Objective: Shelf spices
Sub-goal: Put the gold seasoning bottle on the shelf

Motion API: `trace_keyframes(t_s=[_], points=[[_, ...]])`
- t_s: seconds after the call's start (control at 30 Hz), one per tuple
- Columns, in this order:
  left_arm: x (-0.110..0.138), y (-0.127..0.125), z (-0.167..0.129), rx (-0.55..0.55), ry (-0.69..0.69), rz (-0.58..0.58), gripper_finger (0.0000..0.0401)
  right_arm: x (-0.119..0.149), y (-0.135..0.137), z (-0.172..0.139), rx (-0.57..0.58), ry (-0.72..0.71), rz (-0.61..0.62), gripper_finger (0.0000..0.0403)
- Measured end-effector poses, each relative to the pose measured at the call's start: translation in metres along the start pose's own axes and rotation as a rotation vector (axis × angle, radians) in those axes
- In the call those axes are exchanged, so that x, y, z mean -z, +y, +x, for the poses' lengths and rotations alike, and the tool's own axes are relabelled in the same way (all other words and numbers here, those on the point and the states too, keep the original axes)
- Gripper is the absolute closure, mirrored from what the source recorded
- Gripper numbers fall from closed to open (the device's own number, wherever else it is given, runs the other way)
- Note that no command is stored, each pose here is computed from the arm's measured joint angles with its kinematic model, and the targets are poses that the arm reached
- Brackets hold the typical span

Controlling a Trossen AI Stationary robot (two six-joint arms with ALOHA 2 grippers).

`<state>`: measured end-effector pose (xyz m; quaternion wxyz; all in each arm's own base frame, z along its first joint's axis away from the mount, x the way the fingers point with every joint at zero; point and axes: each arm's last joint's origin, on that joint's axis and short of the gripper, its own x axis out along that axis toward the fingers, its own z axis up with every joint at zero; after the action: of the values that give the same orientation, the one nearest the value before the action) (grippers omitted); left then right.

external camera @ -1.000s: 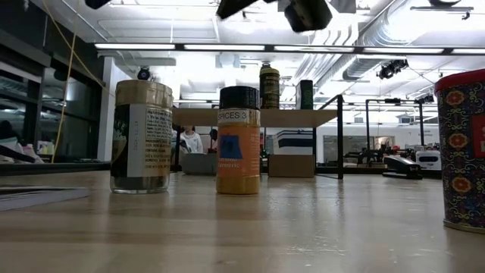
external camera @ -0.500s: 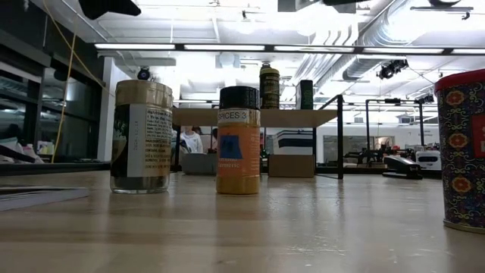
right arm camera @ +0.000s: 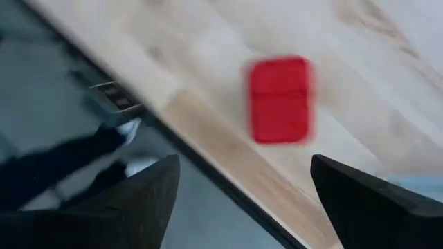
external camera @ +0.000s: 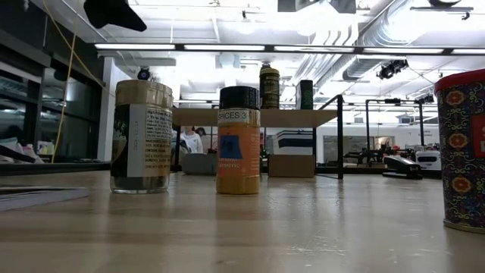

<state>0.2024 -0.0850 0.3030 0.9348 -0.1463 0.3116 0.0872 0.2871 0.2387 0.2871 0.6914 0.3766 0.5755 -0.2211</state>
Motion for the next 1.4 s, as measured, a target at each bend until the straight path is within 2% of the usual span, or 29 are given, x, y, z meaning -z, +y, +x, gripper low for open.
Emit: trace_keyframes(t_s=[0.17,0.23,0.43,0.6,0.73,0.8,0.87,0.97,1.03,1.17,1.4], points=[[0.003,-0.002,0.008,-0.015,0.023,0.009,0.0050,0.019,-0.013,-0.001,0.109,-0.142,0.195,0.0080],[0.003,-0.003,0.011,-0.021,0.031,0.010,0.0050,0.020,-0.011,0.006,0.120,-0.154,0.214,0.0080],[0.006,-0.005,0.015,-0.009,0.062,0.004,0.0050,0.010,0.004,0.040,0.112,-0.112,0.106,0.0080],[0.006,-0.006,0.016,0.002,0.071,0.002,0.0050,-0.004,0.004,0.045,0.146,-0.097,0.052,0.0080],[0.006,-0.006,0.016,0.023,0.088,0.054,0.0050,-0.023,0.008,0.046,0.101,-0.140,0.043,0.0080],[0.005,-0.004,0.017,0.089,0.135,0.096,0.0050,-0.036,0.011,0.047,0.068,-0.174,0.037,0.0080],[0.005,-0.002,0.020,0.153,0.198,0.088,0.0050,-0.047,0.012,0.047,0.046,-0.190,0.020,0.0080],[0.012,0.005,0.030,0.110,0.313,0.169,0.0050,-0.058,0.012,0.047,0.047,-0.198,0.008,0.0080],[0.014,0.009,0.040,0.097,0.351,0.215,0.0050,-0.061,0.011,0.048,0.050,-0.198,-0.002,0.0080],[0.010,0.008,0.061,0.139,0.381,0.279,0.0050,-0.061,0.011,0.048,0.051,-0.198,-0.011,0.0080],[-0.001,0.000,0.092,0.124,0.414,0.387,0.0050,-0.051,0.012,0.047,0.049,-0.185,-0.017,0.0080]])
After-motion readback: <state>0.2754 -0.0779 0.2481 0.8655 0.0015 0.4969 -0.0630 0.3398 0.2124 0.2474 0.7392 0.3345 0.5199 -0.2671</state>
